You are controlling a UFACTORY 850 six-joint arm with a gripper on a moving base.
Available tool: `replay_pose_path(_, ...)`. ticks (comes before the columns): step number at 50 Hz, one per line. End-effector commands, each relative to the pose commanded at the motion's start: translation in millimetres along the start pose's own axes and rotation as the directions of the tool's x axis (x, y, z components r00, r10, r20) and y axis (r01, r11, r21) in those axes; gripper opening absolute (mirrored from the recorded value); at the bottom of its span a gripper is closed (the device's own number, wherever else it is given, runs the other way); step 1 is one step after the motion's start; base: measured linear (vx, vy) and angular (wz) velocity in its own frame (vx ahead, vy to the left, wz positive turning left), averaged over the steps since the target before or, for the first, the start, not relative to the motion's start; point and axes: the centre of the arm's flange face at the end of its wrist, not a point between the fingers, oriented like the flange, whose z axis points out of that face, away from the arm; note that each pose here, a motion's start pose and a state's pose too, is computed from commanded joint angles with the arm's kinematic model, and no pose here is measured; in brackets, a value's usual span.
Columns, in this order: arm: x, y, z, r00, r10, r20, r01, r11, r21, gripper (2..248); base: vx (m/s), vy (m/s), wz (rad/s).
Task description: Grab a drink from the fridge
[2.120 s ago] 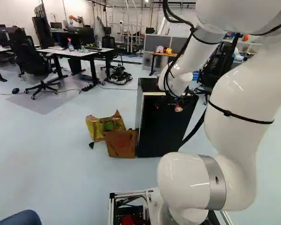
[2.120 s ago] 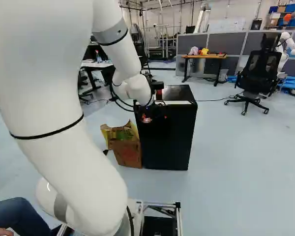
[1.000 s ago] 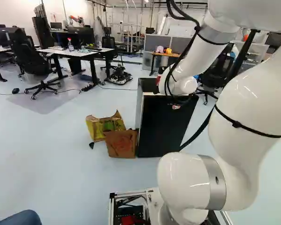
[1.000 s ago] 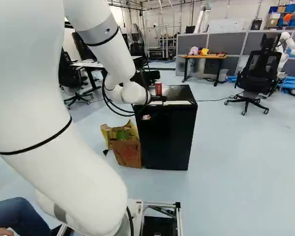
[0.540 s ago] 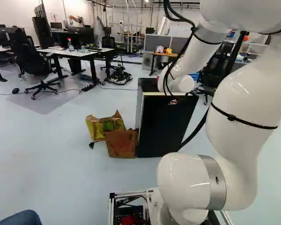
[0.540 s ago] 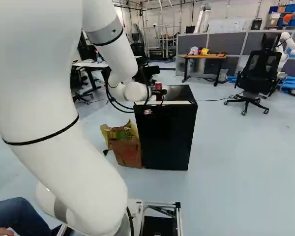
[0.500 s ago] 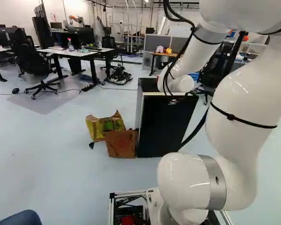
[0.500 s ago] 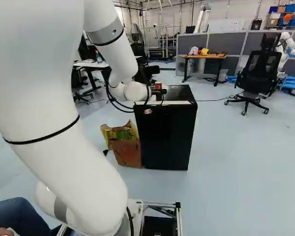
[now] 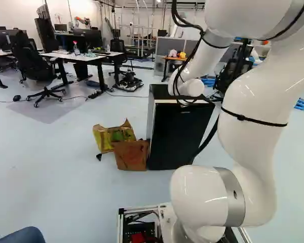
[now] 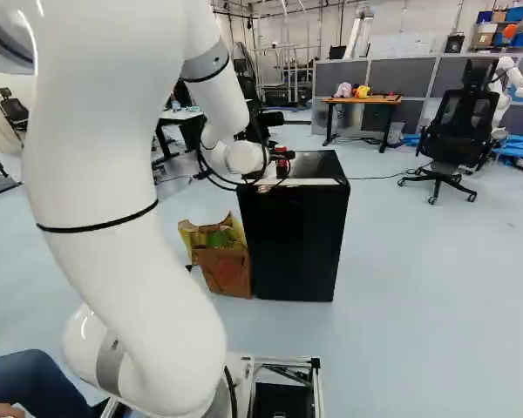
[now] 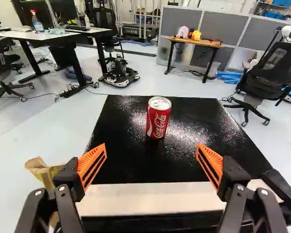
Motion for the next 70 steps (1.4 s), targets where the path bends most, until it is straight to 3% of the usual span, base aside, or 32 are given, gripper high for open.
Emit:
replay_pose_path(44,21.7,1.5,75,0.995,0.089,-0.038,-0.091,0.994,-0.053,247,0.0,0.0,0.0)
replay_pose_path(70,2.9,12.1,108,0.995,0.096,-0.012,-0.097,0.993,-0.068,247,0.0,0.0,0.0)
